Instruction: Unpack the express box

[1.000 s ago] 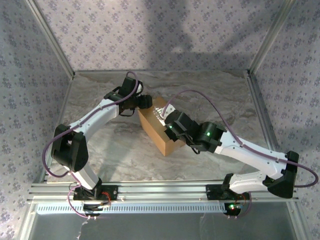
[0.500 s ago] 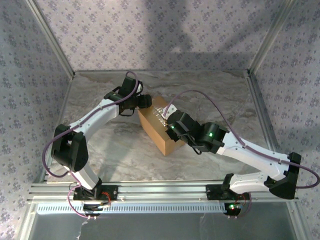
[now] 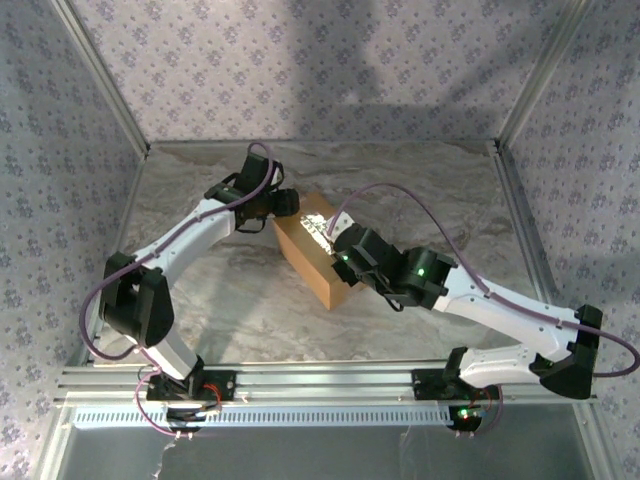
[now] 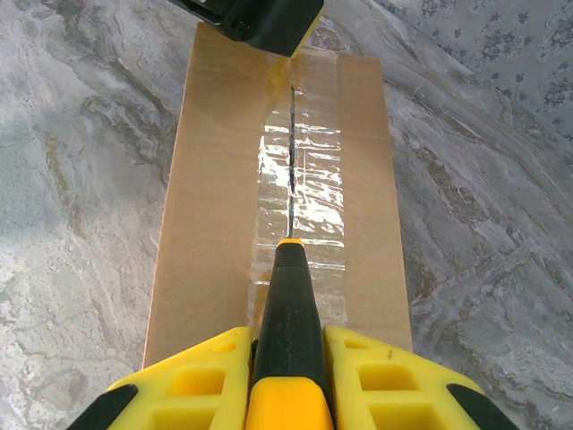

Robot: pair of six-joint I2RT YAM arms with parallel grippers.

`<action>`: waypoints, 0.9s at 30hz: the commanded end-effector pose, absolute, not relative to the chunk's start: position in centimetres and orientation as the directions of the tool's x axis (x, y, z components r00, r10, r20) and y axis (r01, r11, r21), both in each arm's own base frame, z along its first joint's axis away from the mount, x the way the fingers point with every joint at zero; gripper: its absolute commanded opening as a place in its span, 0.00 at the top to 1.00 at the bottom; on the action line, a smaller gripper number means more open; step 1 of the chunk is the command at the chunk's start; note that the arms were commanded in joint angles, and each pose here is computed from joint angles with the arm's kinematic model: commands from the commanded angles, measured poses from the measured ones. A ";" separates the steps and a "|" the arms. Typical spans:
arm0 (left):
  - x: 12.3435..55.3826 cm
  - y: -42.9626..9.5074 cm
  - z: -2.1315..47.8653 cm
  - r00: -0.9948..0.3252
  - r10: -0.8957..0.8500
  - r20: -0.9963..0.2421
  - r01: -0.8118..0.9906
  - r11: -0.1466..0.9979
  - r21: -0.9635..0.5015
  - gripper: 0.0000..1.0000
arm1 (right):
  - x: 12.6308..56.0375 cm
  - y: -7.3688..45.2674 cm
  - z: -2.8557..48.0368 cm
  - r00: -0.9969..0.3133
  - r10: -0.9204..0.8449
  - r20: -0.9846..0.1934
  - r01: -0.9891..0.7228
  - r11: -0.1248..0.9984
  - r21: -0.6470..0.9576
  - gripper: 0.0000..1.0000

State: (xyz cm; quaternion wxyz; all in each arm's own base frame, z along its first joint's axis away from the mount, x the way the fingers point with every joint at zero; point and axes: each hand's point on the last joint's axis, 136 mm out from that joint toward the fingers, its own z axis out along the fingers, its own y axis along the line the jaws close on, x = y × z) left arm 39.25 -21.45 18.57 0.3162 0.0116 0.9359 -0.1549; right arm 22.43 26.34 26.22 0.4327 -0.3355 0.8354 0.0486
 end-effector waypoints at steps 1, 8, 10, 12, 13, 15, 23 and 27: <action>38.9 -21.0 22.3 -0.759 -0.081 -0.646 0.125 0.956 -0.267 0.42 | 22.2 25.4 26.3 -0.418 -0.508 -0.753 -0.594 0.780 -0.197 1.00; 37.5 -22.4 25.6 -0.727 -0.074 -0.682 0.190 0.934 -0.304 0.41 | 22.4 25.5 26.7 -0.411 -0.503 -0.760 -0.596 0.779 -0.194 1.00; 37.1 -23.4 26.3 -0.727 -0.077 -0.682 0.221 0.915 -0.338 0.41 | 22.4 25.5 26.7 -0.410 -0.501 -0.762 -0.596 0.780 -0.192 1.00; 36.7 -24.6 26.6 -0.733 -0.078 -0.676 0.247 0.895 -0.371 0.43 | 22.4 25.5 26.6 -0.411 -0.501 -0.762 -0.595 0.780 -0.192 1.00; 36.6 -25.2 26.6 -0.741 -0.079 -0.667 0.257 0.884 -0.390 0.43 | 22.4 25.6 26.6 -0.411 -0.501 -0.761 -0.596 0.780 -0.192 1.00; 36.5 -26.4 26.4 -0.752 -0.077 -0.654 0.272 0.869 -0.414 0.44 | 22.4 25.5 26.6 -0.411 -0.501 -0.762 -0.594 0.781 -0.192 1.00; 36.9 -29.8 23.9 -0.786 -0.059 -0.616 0.282 0.852 -0.441 0.45 | 22.4 25.2 26.8 -0.414 -0.490 -0.767 -0.585 0.789 -0.189 1.00; 37.4 -30.8 22.7 -0.798 -0.056 -0.600 0.276 0.851 -0.447 0.46 | 22.3 25.3 27.0 -0.413 -0.482 -0.773 -0.586 0.790 -0.179 1.00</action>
